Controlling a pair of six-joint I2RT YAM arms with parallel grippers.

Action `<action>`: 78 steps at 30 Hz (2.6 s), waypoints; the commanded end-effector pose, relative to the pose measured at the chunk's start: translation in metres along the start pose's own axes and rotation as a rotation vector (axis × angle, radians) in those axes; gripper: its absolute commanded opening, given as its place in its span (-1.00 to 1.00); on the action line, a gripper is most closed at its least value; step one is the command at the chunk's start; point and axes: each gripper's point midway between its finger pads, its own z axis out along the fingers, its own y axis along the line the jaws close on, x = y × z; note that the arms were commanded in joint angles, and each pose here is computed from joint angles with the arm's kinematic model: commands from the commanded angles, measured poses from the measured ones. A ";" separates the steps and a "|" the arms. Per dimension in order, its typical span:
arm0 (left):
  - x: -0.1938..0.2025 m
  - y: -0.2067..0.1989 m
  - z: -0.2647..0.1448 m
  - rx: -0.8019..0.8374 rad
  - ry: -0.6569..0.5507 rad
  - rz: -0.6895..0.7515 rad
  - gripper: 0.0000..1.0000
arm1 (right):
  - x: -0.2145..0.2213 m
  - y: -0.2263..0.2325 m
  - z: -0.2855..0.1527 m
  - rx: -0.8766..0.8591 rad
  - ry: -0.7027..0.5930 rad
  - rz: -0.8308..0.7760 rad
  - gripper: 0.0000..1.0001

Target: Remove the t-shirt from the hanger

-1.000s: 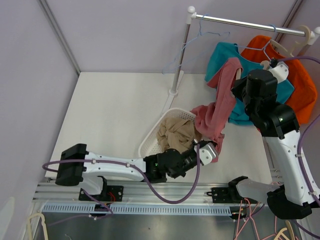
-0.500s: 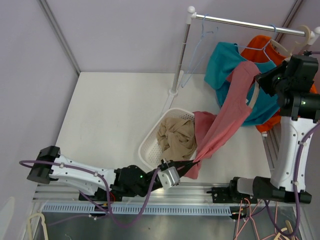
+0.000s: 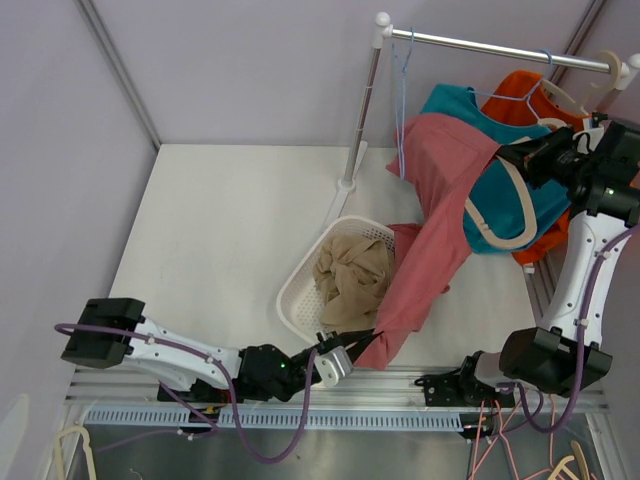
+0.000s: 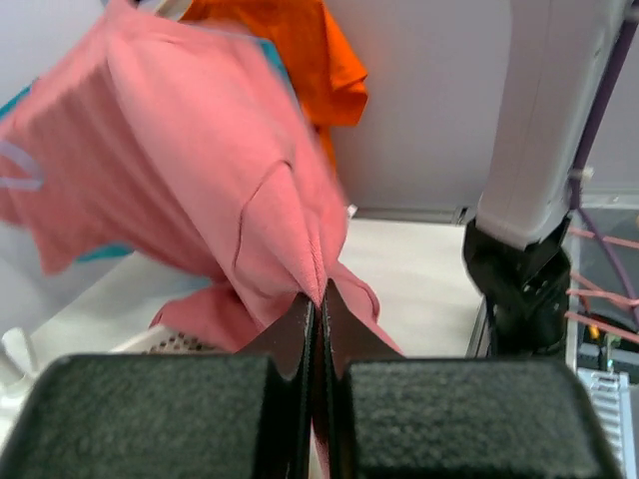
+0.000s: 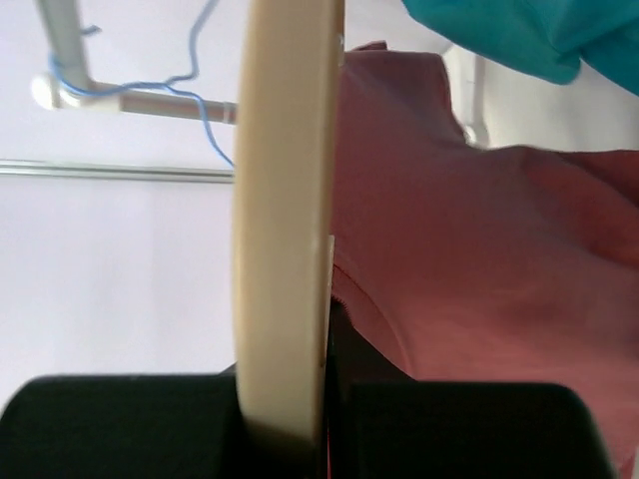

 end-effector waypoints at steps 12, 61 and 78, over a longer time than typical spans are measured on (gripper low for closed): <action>-0.001 0.120 0.061 -0.343 0.216 -0.263 -0.99 | 0.077 0.031 -0.084 0.022 -0.084 -0.329 -1.00; -0.296 0.285 0.113 -0.501 -0.208 0.063 -0.99 | 0.278 -0.036 -0.285 -0.148 -0.343 -0.582 -1.00; -0.355 0.301 0.106 -0.484 -0.299 0.182 -0.99 | 0.218 -0.025 -0.277 -0.092 -0.614 -0.536 -1.00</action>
